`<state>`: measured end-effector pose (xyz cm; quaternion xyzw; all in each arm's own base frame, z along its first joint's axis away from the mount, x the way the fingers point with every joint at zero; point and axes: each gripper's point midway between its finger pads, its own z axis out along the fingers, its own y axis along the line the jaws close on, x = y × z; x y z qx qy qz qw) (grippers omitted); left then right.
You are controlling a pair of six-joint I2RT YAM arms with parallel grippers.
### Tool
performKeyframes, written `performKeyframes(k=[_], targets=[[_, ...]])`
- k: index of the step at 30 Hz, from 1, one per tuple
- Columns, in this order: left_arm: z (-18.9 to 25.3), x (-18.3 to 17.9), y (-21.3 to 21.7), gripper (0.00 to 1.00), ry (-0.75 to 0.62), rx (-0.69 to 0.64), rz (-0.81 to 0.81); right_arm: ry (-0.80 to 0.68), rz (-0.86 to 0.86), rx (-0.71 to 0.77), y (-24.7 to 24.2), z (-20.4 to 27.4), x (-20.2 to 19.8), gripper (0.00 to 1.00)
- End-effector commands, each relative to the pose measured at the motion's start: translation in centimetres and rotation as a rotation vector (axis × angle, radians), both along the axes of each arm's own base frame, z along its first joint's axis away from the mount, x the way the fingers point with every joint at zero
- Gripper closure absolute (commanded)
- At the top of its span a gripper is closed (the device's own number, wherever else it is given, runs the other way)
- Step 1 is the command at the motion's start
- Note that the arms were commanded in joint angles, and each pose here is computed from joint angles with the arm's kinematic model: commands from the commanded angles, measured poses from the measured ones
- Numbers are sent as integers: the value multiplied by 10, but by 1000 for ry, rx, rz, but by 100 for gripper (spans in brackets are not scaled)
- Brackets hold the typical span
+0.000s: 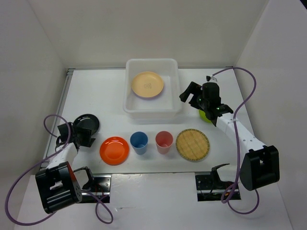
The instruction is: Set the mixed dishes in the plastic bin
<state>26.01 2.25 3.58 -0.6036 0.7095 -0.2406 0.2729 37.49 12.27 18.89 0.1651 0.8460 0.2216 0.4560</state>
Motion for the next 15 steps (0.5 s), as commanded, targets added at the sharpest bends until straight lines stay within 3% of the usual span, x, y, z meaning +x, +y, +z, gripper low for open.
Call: performKeyframes(k=[1, 15], targets=[[1, 8, 9, 41, -27, 15, 34, -51, 5, -6, -1, 7, 8, 2], [-9, 12, 32, 41, -6, 57, 180, -42, 5, -9, 0, 5, 11, 2]])
